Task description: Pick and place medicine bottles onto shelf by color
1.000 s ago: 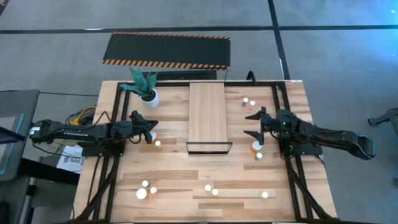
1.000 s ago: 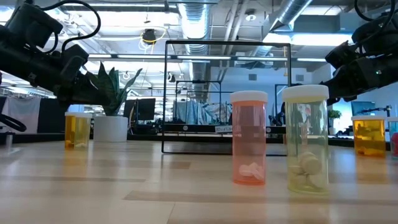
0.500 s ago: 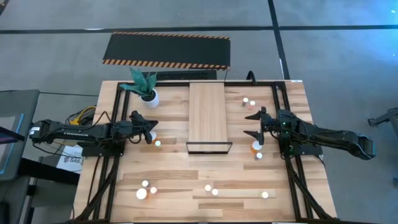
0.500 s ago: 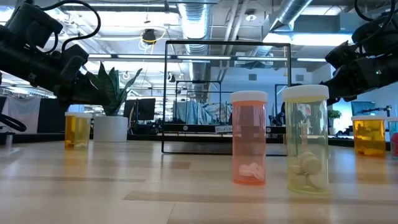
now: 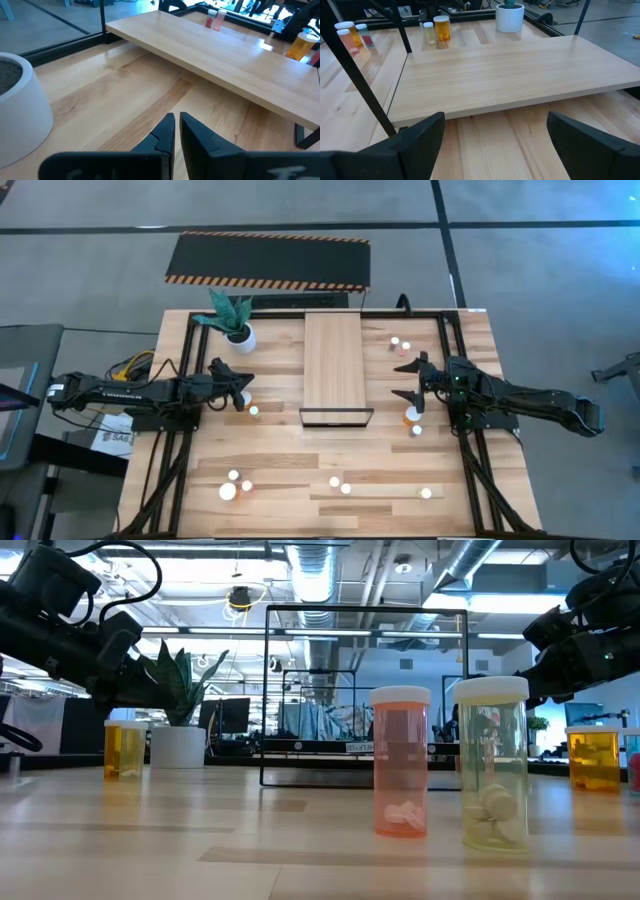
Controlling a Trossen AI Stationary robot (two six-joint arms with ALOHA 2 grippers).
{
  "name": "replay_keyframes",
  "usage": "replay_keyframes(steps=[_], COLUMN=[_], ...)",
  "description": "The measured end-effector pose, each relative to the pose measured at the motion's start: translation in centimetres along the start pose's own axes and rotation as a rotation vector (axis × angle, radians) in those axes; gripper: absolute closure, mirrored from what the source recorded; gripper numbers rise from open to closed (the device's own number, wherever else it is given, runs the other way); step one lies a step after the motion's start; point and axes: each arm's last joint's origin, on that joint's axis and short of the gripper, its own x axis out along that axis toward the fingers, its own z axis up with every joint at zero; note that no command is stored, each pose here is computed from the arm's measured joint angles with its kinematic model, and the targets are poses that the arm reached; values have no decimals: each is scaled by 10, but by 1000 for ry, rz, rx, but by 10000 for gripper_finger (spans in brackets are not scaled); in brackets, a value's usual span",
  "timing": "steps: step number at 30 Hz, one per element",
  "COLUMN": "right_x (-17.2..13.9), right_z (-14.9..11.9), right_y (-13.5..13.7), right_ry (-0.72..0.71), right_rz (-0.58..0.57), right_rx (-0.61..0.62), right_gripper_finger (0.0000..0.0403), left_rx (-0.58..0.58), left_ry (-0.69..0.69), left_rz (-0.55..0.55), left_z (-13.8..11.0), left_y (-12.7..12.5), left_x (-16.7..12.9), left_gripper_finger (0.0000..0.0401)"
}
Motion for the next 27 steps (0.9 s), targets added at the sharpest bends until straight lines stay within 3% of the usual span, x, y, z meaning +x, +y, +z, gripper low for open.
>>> replay_keyframes(steps=[17,21,27], right_x=[0,0,0], right_z=[0,0,0], right_y=[0,0,0], right_ry=[0,0,0], right_rz=[0,0,0], right_rx=[0,0,0], right_gripper_finger=[29,29,29], left_rx=[-3,41,-65], left_ry=[-41,-60,-21], left_rz=[34,71,41], left_z=[3,4,1], left_y=[0,1,1], left_x=[0,0,0], left_gripper_finger=[388,388,388])
